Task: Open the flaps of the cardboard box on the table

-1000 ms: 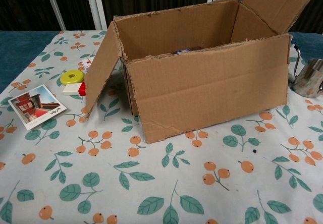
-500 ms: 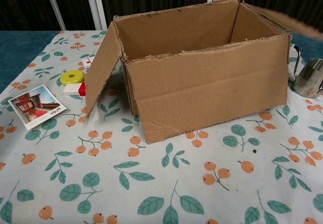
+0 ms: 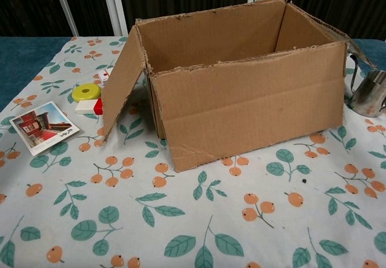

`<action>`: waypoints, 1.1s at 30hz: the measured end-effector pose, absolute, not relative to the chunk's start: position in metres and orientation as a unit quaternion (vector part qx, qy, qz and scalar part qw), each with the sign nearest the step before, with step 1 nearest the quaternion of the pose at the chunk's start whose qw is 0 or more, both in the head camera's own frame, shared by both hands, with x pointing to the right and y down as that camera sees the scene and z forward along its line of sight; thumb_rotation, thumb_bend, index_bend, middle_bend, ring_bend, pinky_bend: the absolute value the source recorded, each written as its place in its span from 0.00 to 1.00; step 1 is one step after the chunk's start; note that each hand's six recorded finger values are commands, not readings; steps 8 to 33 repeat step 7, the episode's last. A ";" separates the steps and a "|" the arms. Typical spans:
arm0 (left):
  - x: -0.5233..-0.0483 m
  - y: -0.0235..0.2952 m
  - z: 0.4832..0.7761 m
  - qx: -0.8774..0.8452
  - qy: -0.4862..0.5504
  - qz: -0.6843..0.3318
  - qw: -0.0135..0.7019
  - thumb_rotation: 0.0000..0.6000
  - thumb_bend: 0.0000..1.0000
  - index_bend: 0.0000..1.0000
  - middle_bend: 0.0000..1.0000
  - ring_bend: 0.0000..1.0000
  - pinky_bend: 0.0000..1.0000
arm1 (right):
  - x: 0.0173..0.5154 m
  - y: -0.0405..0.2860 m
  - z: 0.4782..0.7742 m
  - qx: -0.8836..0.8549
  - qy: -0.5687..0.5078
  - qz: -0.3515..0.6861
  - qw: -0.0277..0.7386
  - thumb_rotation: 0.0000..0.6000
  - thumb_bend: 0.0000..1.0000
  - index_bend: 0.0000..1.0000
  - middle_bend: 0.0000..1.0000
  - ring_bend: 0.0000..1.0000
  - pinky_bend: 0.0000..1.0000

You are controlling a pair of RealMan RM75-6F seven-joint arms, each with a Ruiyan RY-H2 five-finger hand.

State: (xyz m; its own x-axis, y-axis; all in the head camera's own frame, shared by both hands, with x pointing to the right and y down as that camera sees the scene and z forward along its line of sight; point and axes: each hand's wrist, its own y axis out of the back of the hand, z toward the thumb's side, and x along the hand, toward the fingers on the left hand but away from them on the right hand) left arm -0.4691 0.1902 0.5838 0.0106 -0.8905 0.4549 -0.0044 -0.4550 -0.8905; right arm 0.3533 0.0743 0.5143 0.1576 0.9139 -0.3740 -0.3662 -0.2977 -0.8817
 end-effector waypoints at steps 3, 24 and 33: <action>-0.469 0.194 0.578 -0.602 0.360 -0.598 0.388 1.00 0.18 0.00 0.00 0.00 0.00 | 0.370 0.124 0.527 -0.554 -0.315 0.609 0.472 1.00 0.26 0.00 0.00 0.00 0.23; -0.475 0.200 0.576 -0.593 0.356 -0.605 0.395 1.00 0.18 0.00 0.00 0.00 0.00 | 0.382 0.170 0.536 -0.559 -0.354 0.607 0.441 1.00 0.25 0.00 0.00 0.00 0.23; -0.475 0.200 0.576 -0.593 0.356 -0.605 0.395 1.00 0.18 0.00 0.00 0.00 0.00 | 0.382 0.170 0.536 -0.559 -0.354 0.607 0.441 1.00 0.25 0.00 0.00 0.00 0.23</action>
